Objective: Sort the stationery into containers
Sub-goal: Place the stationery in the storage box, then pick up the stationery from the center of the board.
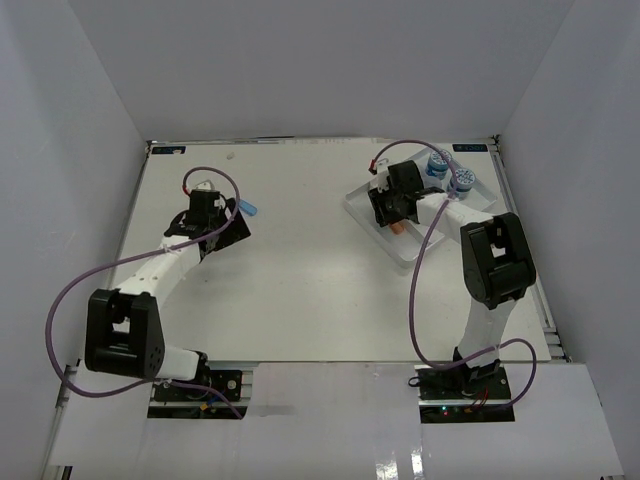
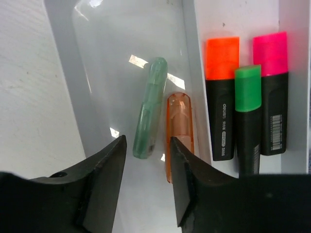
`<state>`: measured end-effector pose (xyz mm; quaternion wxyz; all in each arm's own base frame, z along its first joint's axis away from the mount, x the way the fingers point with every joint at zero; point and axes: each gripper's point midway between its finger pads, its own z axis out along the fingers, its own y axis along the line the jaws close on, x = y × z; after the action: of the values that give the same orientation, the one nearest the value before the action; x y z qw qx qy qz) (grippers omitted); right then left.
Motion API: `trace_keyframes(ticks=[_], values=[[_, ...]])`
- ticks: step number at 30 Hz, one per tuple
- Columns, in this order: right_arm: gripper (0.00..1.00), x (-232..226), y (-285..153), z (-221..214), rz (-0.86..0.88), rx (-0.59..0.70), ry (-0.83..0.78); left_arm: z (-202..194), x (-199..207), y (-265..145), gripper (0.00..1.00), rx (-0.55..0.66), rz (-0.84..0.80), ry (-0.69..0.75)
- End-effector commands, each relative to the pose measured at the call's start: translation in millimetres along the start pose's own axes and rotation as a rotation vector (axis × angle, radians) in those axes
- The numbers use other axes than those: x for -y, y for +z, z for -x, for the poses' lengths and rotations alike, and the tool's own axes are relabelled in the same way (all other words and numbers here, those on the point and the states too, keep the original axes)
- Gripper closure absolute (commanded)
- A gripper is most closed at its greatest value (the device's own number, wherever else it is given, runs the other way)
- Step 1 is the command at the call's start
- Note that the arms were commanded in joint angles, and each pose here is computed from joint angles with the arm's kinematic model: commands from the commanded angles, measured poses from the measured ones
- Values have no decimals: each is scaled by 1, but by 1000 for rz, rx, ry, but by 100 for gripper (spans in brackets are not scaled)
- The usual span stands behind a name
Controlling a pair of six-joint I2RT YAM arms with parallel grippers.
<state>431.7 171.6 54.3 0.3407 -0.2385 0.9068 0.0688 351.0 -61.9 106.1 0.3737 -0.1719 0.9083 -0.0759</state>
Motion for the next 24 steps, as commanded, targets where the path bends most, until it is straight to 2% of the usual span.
trace_keyframes(ticks=[1,2,7,10,11,12,14,15,16,17,18,20,21,22,24], values=[[51,-5,-15,33,44,72,-33,22,-10,5,2,13,52,-9],[46,-5,-18,35,48,77,-35,25,-12,7,2,16,66,-12],[34,-10,-59,55,64,154,-37,43,-22,31,2,10,127,-14],[23,-13,-94,68,60,237,-15,64,-33,46,2,26,188,-2],[18,-15,-101,65,61,253,-3,82,-30,48,2,54,186,-5],[14,-14,-127,84,50,355,-9,82,-38,60,2,38,219,-5],[4,-14,-148,91,38,437,-14,92,-43,69,2,34,241,9],[2,-14,-169,99,29,511,-20,109,-44,72,2,63,251,5],[2,-13,-178,100,19,537,-16,106,-49,84,2,40,269,11],[8,-13,-187,102,17,564,-11,109,-54,89,2,29,282,22],[10,-14,-201,103,16,600,-4,125,-50,92,2,55,277,25],[10,-18,-212,100,30,635,1,126,-55,108,2,35,298,49],[10,-20,-227,107,33,697,-7,130,-56,112,2,36,304,72],[10,-23,-225,101,45,706,3,143,-52,114,2,60,297,85],[10,-28,-234,99,69,742,5,142,-55,129,2,36,310,128]])
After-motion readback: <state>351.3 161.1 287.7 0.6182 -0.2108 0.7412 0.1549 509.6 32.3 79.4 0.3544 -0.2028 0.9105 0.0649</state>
